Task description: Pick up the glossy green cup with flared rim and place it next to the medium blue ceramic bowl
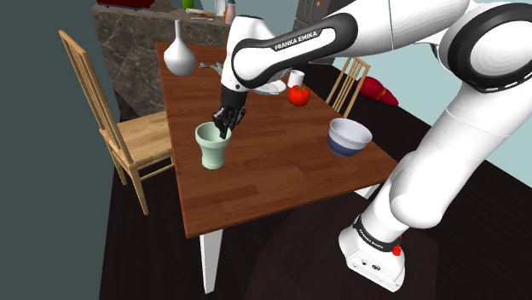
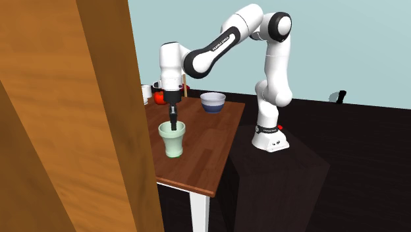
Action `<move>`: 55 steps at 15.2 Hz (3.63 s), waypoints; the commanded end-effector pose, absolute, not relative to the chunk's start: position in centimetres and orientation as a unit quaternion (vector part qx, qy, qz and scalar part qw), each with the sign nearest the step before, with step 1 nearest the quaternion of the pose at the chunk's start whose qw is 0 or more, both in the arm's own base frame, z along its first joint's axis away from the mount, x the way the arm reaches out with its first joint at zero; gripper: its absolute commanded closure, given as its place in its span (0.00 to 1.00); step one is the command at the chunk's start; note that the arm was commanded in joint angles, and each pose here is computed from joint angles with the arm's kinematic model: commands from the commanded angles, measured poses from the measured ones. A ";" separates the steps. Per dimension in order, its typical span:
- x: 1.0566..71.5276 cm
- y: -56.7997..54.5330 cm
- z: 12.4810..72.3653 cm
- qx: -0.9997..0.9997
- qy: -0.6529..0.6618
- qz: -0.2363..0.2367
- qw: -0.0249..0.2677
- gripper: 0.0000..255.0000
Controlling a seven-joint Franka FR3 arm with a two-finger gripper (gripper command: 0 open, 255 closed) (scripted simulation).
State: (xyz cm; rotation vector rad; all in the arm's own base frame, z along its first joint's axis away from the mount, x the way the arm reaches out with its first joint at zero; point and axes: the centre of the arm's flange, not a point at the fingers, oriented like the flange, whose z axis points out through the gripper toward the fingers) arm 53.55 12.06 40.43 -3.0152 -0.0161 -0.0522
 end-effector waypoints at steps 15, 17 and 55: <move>53.5 12.0 48.9 -0.998 -0.005 -0.017 0.063 1.00; 53.5 12.0 49.9 -0.998 -0.005 -0.017 0.063 1.00; 50.5 -15.5 58.6 -0.998 -0.005 -0.017 0.063 1.00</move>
